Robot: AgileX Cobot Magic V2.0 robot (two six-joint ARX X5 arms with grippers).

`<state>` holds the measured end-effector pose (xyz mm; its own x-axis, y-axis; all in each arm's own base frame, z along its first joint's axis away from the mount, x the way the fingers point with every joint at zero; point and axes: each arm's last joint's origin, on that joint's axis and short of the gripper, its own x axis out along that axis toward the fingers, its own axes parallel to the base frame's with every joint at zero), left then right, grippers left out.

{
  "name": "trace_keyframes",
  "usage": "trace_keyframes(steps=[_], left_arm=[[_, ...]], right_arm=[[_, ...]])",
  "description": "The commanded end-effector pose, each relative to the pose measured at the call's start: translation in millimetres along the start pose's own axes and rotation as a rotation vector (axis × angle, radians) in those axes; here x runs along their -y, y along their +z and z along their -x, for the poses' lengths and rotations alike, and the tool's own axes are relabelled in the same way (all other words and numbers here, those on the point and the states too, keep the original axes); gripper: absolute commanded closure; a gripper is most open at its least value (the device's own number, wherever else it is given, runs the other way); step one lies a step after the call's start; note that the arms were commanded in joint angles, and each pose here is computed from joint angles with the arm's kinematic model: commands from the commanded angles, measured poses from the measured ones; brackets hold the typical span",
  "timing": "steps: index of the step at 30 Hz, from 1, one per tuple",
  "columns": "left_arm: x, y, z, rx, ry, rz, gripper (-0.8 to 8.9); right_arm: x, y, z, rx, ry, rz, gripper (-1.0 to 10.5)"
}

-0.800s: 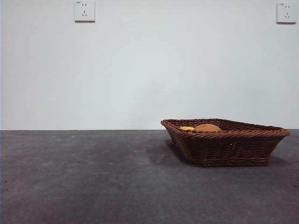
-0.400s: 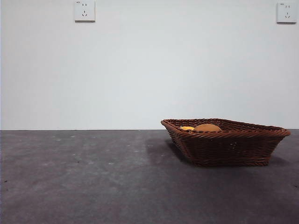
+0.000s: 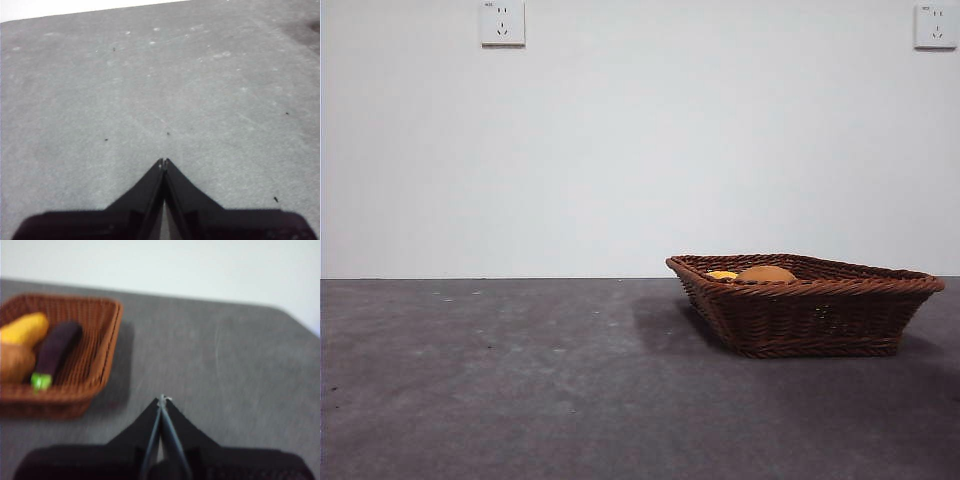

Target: Help me put the vegetables on the table into the basket

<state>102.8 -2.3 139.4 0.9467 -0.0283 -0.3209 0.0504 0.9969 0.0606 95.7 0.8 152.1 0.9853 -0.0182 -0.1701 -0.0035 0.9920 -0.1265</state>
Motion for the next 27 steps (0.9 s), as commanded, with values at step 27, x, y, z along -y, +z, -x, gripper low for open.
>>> trace_keyframes(steps=[27], left_arm=[[-0.2, -3.9, -2.0, -0.021, 0.004, -0.006, 8.17]], right_arm=[[-0.4, -1.9, -0.4, -0.006, -0.002, -0.024, 9.5]])
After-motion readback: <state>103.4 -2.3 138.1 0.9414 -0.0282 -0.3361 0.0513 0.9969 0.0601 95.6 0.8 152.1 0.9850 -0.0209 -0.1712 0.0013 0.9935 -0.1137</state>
